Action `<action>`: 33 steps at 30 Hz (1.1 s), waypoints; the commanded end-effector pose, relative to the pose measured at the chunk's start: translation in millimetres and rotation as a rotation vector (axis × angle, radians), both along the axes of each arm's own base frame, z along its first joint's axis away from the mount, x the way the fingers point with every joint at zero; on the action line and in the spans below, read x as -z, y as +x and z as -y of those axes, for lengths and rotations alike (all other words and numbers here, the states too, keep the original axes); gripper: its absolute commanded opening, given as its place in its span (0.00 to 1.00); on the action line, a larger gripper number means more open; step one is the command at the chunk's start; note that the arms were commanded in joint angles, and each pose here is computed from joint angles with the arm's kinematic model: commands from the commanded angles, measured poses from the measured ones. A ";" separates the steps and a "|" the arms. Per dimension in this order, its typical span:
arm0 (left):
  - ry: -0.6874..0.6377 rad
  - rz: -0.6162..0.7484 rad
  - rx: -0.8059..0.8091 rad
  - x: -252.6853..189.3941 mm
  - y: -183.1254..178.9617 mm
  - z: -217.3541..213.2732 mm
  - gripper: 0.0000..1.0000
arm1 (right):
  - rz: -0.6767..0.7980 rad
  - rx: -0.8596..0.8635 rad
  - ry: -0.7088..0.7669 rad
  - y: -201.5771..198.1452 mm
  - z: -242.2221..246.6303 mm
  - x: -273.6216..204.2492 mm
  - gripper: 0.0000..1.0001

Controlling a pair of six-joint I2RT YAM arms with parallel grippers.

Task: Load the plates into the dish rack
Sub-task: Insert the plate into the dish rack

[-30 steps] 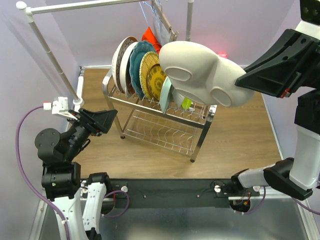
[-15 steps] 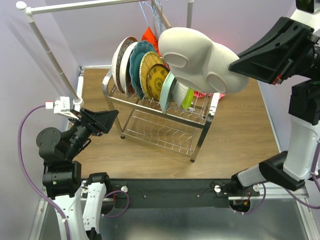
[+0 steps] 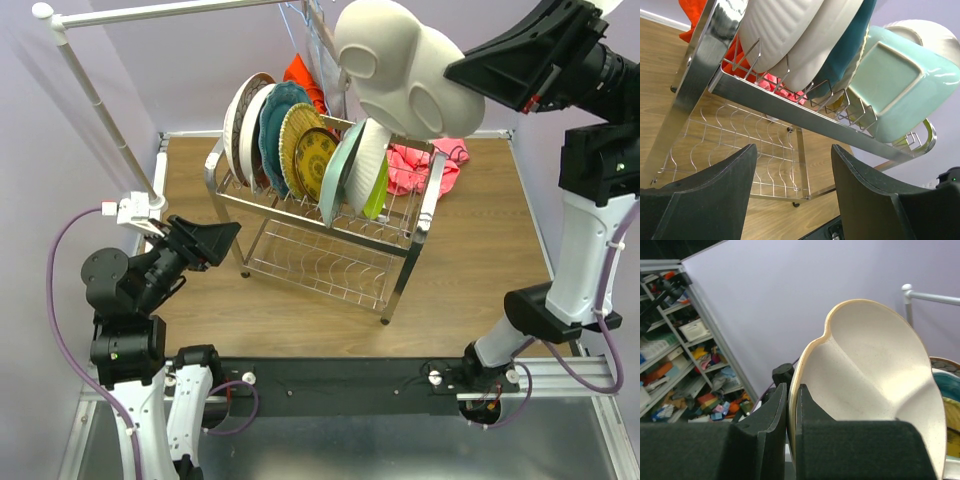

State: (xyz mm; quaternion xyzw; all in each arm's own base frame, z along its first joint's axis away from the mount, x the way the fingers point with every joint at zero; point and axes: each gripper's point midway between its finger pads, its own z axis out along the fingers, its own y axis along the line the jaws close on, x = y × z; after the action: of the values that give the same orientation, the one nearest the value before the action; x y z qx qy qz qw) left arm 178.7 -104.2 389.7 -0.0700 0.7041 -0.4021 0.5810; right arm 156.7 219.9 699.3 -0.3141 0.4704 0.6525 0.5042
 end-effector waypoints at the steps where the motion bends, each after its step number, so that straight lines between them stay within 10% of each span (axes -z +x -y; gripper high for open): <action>1: 0.021 0.020 0.049 0.2 0.0 5.7 0.70 | 0.224 0.122 0.150 -13.5 24.9 -42.9 0.00; 33: -0.005 -0.035 0.115 45.1 25.9 11.2 0.70 | -0.069 0.522 0.239 89.3 117.5 -27.4 0.00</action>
State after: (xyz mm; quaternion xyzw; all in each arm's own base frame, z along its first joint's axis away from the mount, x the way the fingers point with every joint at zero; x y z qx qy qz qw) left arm 209.0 -108.0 338.5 -0.0651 0.7252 -0.4190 0.5426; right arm 302.1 103.5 668.4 -0.0950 0.5650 0.5789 0.5802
